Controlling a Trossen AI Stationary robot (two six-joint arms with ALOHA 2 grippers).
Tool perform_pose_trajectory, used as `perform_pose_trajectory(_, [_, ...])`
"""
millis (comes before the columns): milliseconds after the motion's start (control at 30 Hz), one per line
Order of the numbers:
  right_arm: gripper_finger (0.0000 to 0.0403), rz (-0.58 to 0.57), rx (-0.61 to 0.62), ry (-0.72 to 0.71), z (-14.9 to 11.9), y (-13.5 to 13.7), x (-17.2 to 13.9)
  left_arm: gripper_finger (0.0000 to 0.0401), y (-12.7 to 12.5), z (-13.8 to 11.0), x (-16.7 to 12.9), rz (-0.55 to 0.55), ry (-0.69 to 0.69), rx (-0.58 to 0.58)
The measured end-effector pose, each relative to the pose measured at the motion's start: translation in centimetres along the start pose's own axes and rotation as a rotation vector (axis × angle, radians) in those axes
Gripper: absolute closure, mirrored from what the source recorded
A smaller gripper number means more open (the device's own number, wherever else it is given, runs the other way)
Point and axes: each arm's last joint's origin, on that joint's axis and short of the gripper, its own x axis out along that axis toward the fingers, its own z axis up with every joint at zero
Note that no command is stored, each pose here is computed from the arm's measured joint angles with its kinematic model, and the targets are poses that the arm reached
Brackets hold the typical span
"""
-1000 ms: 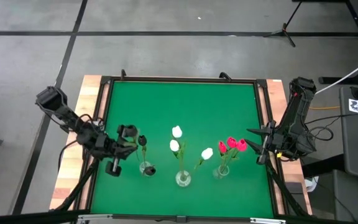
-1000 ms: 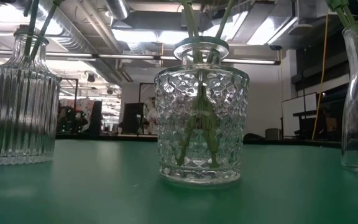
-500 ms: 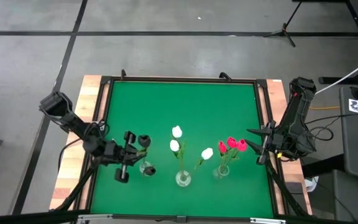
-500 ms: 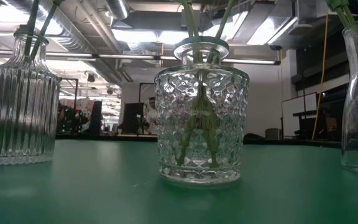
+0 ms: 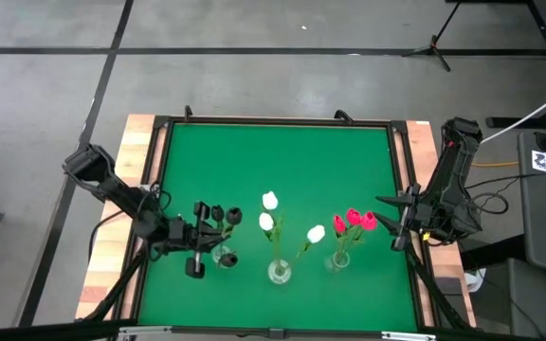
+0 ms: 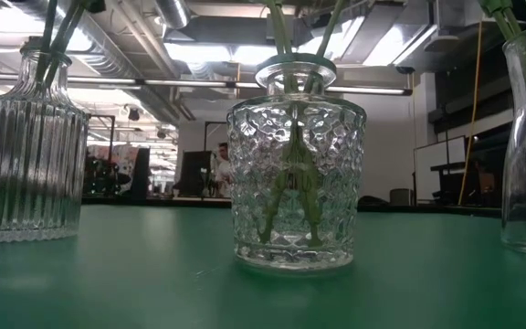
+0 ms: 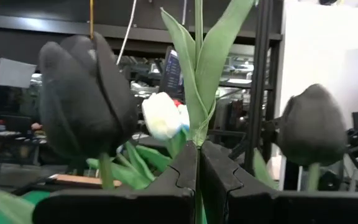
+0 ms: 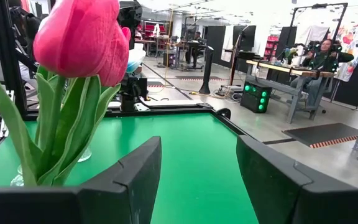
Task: Sort flowers into vase by color
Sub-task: Put the black tulip into the left transparent vase
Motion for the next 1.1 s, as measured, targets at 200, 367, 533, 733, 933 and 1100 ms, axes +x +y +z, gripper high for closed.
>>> perform_pose_trajectory(200, [0.0194,0.024,0.0,-0.006,0.0,0.1,0.0,0.0401,0.0,-0.8,0.0,0.045,0.032,-0.015])
perform_pose_trajectory(367, [0.0194,0.035,-0.004,-0.008,0.0,0.1,0.0,0.0401,-0.1,-0.6,0.1,0.062,0.032,-0.013])
perform_pose_trajectory(533, [0.0194,0.036,-0.008,-0.008,0.0,0.1,0.0,0.0401,0.0,-1.3,-0.4,0.073,0.057,-0.031])
perform_pose_trajectory(733, [0.0194,0.039,-0.013,-0.009,-0.1,0.1,0.0,0.0401,0.0,-2.1,-1.3,0.118,0.103,-0.052])
perform_pose_trajectory(933, [0.0194,0.043,-0.014,-0.009,-0.1,0.1,0.0,0.0401,-0.6,-3.1,-2.0,0.158,0.148,-0.064])
perform_pose_trajectory(1100, [0.0194,0.043,-0.019,-0.009,-0.1,0.2,0.0,0.0401,-1.1,-4.3,-2.6,0.194,0.182,-0.103])
